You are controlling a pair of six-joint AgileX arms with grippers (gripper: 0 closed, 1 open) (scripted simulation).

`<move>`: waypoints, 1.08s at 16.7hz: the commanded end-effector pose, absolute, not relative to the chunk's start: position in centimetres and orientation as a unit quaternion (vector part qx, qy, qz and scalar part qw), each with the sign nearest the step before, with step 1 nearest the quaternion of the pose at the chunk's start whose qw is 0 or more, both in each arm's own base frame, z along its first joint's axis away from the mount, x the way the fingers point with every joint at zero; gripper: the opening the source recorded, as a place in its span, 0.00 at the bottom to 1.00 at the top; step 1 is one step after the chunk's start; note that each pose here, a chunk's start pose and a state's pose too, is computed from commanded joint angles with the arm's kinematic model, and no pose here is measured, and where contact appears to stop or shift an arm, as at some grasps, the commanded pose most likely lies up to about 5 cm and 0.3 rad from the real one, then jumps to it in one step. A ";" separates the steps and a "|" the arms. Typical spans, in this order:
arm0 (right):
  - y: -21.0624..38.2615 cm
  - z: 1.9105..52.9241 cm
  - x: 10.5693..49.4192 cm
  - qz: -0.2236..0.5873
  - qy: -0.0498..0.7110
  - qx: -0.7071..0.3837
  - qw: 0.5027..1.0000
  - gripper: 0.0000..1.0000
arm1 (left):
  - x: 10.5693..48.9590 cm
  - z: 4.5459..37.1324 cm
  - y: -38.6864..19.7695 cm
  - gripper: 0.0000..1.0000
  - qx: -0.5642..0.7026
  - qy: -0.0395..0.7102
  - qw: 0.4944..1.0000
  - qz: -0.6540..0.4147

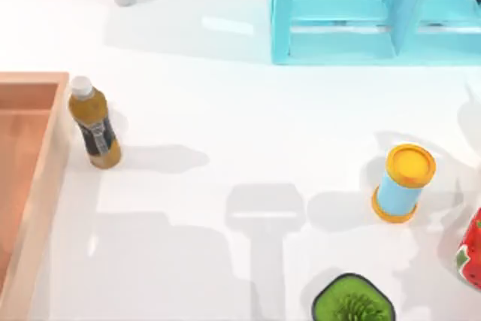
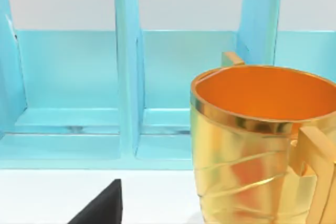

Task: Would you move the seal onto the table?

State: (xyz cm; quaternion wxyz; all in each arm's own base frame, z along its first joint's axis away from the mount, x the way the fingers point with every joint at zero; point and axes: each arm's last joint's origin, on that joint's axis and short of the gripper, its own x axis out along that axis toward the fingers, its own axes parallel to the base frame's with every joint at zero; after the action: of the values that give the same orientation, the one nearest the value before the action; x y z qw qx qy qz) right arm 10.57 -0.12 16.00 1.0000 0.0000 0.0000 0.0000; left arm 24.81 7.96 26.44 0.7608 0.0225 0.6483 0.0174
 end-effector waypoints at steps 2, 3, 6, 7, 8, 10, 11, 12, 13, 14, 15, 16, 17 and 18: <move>-0.1 16.0 10.6 0.000 0.000 0.000 1.000 1.00 | 26.2 26.2 9.0 1.00 0.014 0.683 0.730 0.007; -0.1 16.0 10.6 0.000 0.000 0.000 1.000 1.00 | 26.6 26.1 9.3 1.00 0.011 0.695 0.719 0.002; -0.1 16.0 10.6 0.000 0.000 0.000 1.000 1.00 | 27.2 26.0 9.7 1.00 0.008 0.707 0.707 -0.006; -0.1 16.0 10.6 0.000 0.000 0.000 1.000 1.00 | 27.2 26.0 9.7 1.00 0.008 0.707 0.707 -0.006; -0.1 16.0 10.6 0.000 0.000 0.000 1.000 1.00 | 27.2 26.0 9.7 1.00 0.008 0.707 0.707 -0.006; -0.1 16.0 10.6 0.000 0.000 0.000 1.000 1.00 | 27.2 26.0 9.5 1.00 0.010 0.707 0.707 -0.007; -0.1 16.0 10.6 0.000 0.000 0.000 1.000 1.00 | 27.2 25.9 9.5 1.00 0.010 0.707 0.707 -0.007; -0.1 16.0 10.6 0.000 0.000 0.000 1.000 1.00 | 27.2 25.5 9.6 1.00 0.009 0.708 0.706 -0.006; -0.1 16.0 10.6 0.000 0.000 0.000 1.000 1.00 | 27.3 24.7 9.6 1.00 0.008 0.709 0.705 -0.007; -0.1 16.0 10.6 0.000 0.000 0.000 1.000 1.00 | 27.4 23.8 9.7 1.00 0.007 0.710 0.704 -0.007; -0.1 16.0 10.6 0.000 0.000 0.000 1.000 1.00 | 27.5 22.8 9.7 1.00 0.007 0.709 0.705 -0.006; -0.1 16.0 10.6 0.000 0.000 0.000 1.000 1.00 | 27.6 21.6 9.8 1.00 0.008 0.707 0.707 -0.006; -0.1 16.0 10.6 0.000 0.000 0.000 1.000 1.00 | 27.7 20.3 9.8 1.00 0.010 0.704 0.710 -0.004; -0.1 16.0 10.6 0.000 0.000 0.000 1.000 1.00 | 27.7 19.1 9.8 1.00 0.010 0.703 0.712 -0.004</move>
State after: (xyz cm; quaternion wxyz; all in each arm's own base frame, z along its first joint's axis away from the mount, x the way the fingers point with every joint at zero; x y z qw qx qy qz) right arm 10.57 -0.12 16.00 1.0000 0.0000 0.0000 0.0000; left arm 27.69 9.82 19.06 0.7116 0.0099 0.7026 -0.0039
